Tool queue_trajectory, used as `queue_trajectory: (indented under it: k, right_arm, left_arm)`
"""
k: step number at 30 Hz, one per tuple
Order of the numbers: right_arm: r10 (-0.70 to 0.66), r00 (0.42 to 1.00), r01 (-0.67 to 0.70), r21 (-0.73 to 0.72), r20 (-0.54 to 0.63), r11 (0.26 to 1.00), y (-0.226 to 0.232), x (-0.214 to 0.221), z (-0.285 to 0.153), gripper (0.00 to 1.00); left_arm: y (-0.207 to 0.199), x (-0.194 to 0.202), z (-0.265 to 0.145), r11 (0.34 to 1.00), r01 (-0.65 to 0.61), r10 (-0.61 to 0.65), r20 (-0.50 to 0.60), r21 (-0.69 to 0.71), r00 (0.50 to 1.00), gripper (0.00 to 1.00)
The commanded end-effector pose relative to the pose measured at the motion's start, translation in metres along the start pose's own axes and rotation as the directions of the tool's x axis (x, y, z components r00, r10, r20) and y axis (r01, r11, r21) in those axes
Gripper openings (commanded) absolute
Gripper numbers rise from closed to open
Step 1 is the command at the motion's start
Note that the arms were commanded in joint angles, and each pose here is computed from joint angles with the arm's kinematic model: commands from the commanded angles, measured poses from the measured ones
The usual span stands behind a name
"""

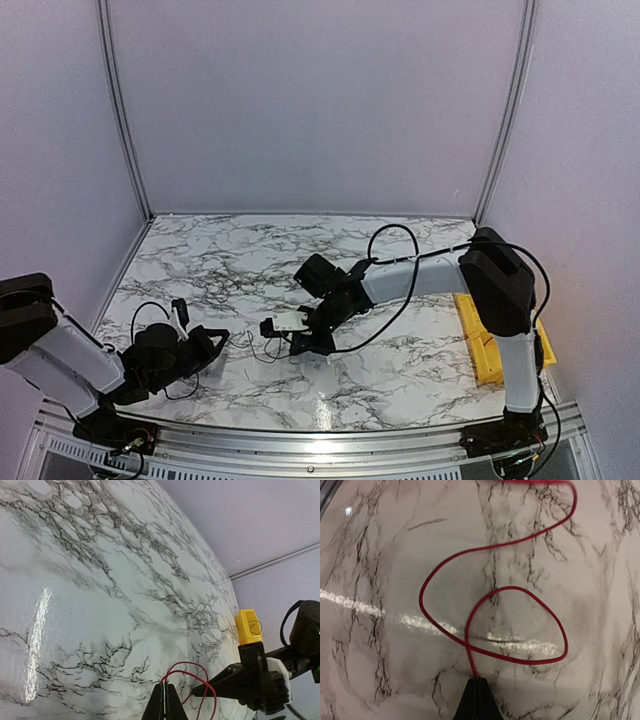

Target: Untangle the cables

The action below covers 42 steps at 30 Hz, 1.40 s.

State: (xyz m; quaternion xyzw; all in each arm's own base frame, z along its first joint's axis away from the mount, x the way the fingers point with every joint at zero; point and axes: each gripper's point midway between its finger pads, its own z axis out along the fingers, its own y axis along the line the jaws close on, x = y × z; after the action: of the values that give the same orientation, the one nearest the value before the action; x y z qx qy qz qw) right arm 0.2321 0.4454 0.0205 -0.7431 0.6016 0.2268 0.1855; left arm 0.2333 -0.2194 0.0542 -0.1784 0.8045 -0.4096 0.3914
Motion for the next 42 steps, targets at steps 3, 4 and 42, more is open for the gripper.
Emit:
queue_trajectory:
  k: [3, 4, 42]
  right_arm:
    - [0.155, 0.910, -0.152, 0.039, -0.385, 0.988, 0.038, 0.135, -0.025, 0.00]
    - [0.182, 0.891, -0.181, 0.044, -0.417, 0.983, 0.045, 0.154, -0.030, 0.00]
    - [0.551, 0.656, -0.445, 0.324, -0.516, 0.835, 0.041, 0.272, -0.079, 0.00]
  left_arm:
    - [-0.003, -0.031, -0.020, 0.994, -0.098, 0.103, 0.103, -0.053, 0.989, 0.00]
    - [-0.003, -0.037, -0.024, 0.991, -0.113, 0.121, 0.121, -0.069, 0.985, 0.00]
    - [-0.115, -0.189, -0.150, 0.825, -0.436, 0.552, 0.346, -0.359, 0.759, 0.00]
